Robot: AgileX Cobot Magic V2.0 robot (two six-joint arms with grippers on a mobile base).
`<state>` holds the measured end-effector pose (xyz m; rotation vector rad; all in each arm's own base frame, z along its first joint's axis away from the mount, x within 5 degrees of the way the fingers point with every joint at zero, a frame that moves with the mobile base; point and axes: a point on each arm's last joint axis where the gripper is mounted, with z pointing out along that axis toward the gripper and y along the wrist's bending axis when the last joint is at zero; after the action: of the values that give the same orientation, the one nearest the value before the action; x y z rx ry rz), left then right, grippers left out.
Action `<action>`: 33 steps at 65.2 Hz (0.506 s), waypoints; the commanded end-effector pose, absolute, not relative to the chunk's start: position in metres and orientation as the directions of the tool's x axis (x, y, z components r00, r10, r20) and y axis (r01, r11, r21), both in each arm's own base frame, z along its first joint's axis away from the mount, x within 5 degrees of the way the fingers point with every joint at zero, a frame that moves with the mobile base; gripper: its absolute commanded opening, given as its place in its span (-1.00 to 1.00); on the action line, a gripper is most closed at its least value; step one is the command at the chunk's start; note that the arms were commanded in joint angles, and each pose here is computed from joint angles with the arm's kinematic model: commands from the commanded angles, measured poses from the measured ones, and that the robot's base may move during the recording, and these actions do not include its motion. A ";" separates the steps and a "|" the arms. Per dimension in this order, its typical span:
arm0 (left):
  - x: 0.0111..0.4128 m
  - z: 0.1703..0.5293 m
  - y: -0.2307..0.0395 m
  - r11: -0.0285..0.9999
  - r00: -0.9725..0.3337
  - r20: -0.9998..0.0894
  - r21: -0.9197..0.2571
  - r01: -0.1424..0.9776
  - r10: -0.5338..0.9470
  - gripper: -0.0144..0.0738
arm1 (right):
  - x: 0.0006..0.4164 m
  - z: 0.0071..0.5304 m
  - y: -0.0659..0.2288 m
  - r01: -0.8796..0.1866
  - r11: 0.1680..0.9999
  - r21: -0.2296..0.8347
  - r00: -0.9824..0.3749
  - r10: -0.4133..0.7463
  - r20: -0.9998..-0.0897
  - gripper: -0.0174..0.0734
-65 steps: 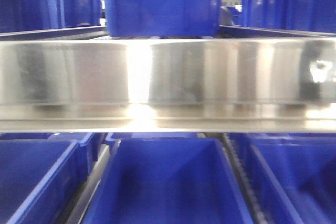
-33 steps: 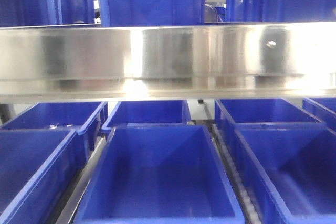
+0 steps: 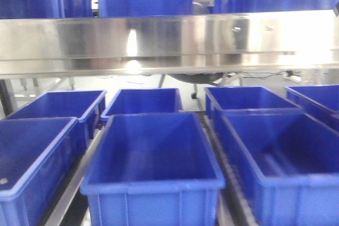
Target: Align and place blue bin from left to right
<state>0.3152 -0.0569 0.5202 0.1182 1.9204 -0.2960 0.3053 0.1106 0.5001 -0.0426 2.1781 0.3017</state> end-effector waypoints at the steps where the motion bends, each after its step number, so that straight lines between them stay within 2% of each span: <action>1: 0.309 0.540 -0.058 0.957 -0.225 -0.970 -0.152 0.248 -0.096 -0.93 | 0.298 0.520 0.109 -0.197 0.962 0.187 -0.478 0.073 -0.875 -0.77; 33: 0.309 0.540 -0.058 0.957 -0.225 -0.970 -0.152 0.248 -0.096 -0.93 | 0.298 0.520 0.109 -0.197 0.962 0.187 -0.478 0.073 -0.875 -0.77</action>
<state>0.3152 -0.0569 0.5202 0.1182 1.9204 -0.2960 0.3053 0.1107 0.5001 -0.0427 2.1784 0.3034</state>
